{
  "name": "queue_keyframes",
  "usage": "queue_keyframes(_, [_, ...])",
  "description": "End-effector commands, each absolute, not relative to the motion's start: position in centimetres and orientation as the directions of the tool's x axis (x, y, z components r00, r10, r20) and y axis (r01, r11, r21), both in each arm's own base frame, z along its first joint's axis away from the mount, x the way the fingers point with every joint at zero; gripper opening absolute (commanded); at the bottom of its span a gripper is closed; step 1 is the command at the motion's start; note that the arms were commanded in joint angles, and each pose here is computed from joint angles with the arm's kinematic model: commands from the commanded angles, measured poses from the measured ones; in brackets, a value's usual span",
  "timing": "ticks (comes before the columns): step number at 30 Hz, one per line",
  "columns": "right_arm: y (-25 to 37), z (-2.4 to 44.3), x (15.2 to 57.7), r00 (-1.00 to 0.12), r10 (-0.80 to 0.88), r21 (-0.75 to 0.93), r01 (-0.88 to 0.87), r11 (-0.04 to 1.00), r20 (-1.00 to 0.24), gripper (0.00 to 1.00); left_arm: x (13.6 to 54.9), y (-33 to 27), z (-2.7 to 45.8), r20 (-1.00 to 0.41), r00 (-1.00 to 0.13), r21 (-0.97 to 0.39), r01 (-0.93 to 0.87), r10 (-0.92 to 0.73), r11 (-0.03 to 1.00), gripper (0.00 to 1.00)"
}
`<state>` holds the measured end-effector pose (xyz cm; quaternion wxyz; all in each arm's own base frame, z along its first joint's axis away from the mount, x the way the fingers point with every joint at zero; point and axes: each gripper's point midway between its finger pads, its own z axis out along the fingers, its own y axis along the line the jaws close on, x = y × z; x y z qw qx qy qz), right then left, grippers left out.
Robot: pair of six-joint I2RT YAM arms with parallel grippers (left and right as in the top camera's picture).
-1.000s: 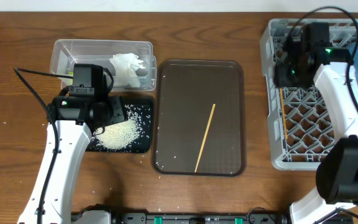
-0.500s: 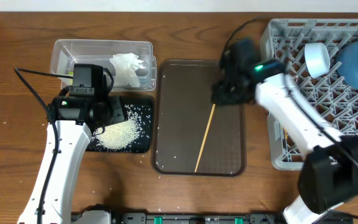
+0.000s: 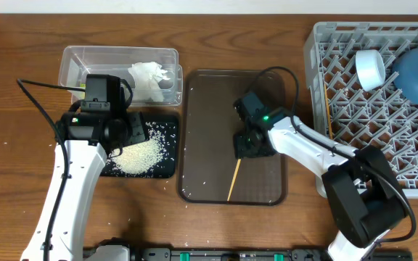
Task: Sort waste into correct bins and load items into the dishwasher rack
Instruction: 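Return the right gripper to the tray and grasp the second chopstick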
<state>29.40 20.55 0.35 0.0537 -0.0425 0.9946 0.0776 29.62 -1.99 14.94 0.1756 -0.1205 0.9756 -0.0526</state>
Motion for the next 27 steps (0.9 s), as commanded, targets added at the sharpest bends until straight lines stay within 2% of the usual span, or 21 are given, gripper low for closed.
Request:
queue_keyframes(1, [19.0,-0.8,28.9,-0.992,-0.036,0.055,-0.043,0.998,-0.123,0.54,29.7,-1.7,15.4,-0.346,-0.904,-0.137,-0.216,-0.251,0.967,0.6])
queue_keyframes(6, [17.5,-0.9,28.9,-0.992,0.006,-0.013,0.008,1.0,-0.126,0.36,29.7,-1.7,15.4,-0.347,-0.904,-0.137,-0.216,-0.251,0.967,0.6])
queue_keyframes(9, [17.2,-0.9,29.1,-0.992,0.018,-0.011,0.02,1.0,-0.128,0.23,29.7,-1.7,15.4,-0.347,-0.904,-0.137,-0.216,-0.251,0.967,0.59])
queue_keyframes(13, [17.1,-0.9,29.4,-0.991,0.028,-0.002,0.029,1.0,-0.13,0.11,29.7,-1.7,15.4,-0.347,-0.904,-0.137,-0.216,-0.251,0.967,0.6])
queue_keyframes(21, [18.7,0.2,31.1,-0.984,0.039,0.073,0.027,0.997,-0.174,0.01,29.7,-1.7,15.4,-0.346,-0.904,-0.137,-0.216,-0.251,0.967,0.6])
queue_keyframes(27, [19.0,5.4,35.3,-0.963,-0.015,0.099,-0.044,0.994,-0.27,0.01,29.7,-1.7,15.4,-0.346,-0.904,-0.136,-0.216,-0.251,0.967,0.59])
